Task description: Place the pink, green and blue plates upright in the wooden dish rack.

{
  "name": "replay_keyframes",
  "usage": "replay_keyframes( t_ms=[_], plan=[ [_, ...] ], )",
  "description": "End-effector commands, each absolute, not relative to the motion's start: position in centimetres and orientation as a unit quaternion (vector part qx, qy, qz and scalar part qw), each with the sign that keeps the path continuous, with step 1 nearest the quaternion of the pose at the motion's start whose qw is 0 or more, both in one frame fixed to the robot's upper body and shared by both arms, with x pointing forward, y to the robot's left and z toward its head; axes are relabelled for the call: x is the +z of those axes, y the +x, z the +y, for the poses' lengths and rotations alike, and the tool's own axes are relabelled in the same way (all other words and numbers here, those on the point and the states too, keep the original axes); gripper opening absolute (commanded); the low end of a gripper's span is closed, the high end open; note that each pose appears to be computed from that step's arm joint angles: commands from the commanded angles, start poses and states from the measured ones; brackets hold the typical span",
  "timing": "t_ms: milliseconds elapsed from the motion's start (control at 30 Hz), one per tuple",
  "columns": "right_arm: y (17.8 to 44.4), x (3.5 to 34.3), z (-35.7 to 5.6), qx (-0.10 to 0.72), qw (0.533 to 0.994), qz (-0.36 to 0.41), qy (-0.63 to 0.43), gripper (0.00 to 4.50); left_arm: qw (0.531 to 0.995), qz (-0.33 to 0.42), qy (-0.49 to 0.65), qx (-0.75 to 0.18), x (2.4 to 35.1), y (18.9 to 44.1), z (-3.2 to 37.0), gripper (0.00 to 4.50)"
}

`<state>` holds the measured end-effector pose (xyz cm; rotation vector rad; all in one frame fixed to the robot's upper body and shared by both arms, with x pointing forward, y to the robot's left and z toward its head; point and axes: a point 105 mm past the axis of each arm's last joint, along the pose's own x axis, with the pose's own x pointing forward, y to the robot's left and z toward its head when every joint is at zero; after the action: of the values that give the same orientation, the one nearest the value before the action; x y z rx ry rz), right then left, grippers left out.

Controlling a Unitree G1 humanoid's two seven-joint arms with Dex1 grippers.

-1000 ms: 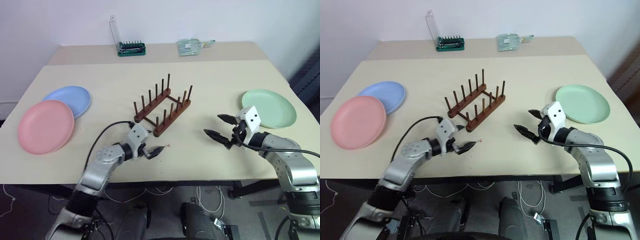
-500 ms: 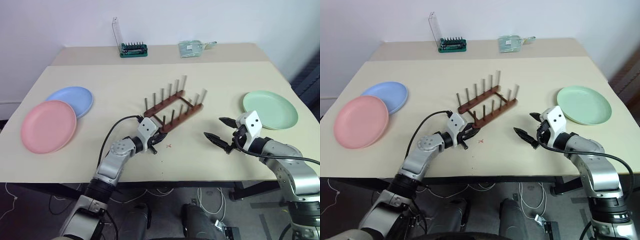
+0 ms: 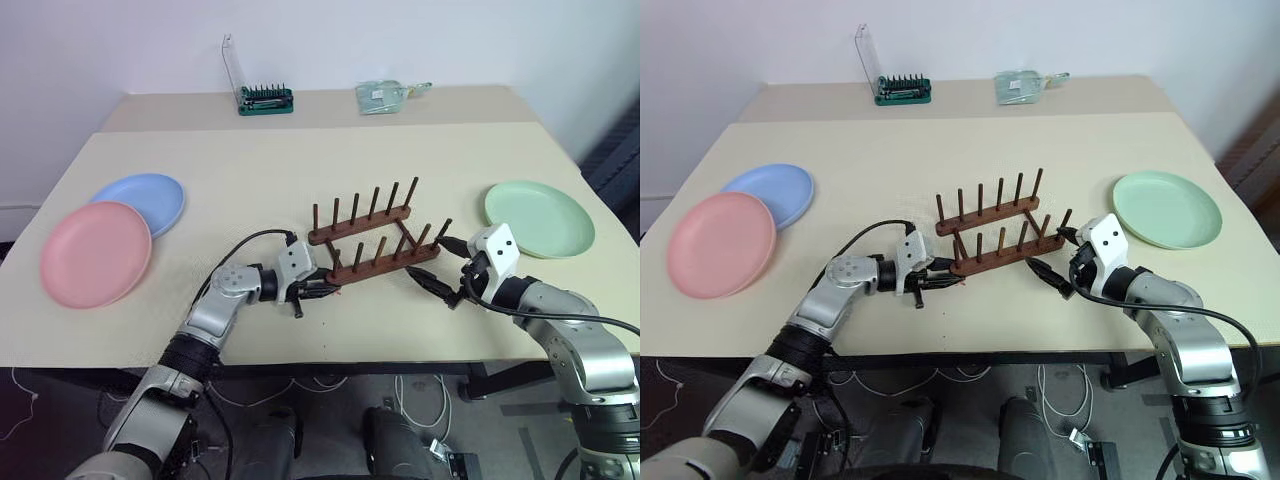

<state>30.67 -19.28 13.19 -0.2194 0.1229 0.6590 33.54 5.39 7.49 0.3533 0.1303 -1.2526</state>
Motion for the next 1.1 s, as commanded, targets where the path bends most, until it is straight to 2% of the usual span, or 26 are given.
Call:
replay_keyframes(
  t_ms=[33,133,167,300,333,400,500,600,867,1100],
  plan=[
    [30.5,14.1,-19.1,0.321,0.939,0.037,-0.114,4.50,0.808,0.065,0.169,-0.561,7.5,34.5,6.5,2.78],
    [30.4,13.9,-19.6,0.315,0.941,0.044,-0.118,4.50,0.832,0.072,0.187,-0.517,7.0,35.4,7.8,4.28],
    [30.3,13.7,-19.8,0.312,0.941,0.051,-0.122,4.50,0.837,0.080,0.188,-0.507,6.6,35.3,8.4,4.45],
    [30.0,12.8,-21.0,0.302,0.941,0.078,-0.133,4.50,0.850,0.101,0.148,-0.495,6.2,34.1,9.7,4.45],
    [29.9,12.6,-21.3,0.301,0.940,0.086,-0.135,3.98,0.850,0.107,0.136,-0.498,6.2,33.5,9.9,3.81],
    [29.7,12.2,-21.5,0.306,0.937,0.098,-0.137,3.26,0.840,0.114,0.122,-0.516,6.3,31.8,10.1,3.11],
    [29.8,11.8,-21.5,0.308,0.934,0.108,-0.144,1.66,0.821,0.122,0.090,-0.550,6.6,29.6,9.7,1.56],
    [30.1,11.2,-20.9,0.314,0.929,0.118,-0.154,0.06,0.813,0.137,0.084,-0.559,6.4,28.7,9.1,0.03],
    [32.6,9.5,-20.8,0.268,0.931,0.136,-0.209,0.02,0.821,0.144,0.071,-0.548,6.1,29.5,6.2,0.00],
    [34.7,9.3,-20.0,0.240,0.937,0.122,-0.222,0.02,0.888,0.106,0.082,-0.440,6.1,33.6,6.4,0.00]
  ],
)
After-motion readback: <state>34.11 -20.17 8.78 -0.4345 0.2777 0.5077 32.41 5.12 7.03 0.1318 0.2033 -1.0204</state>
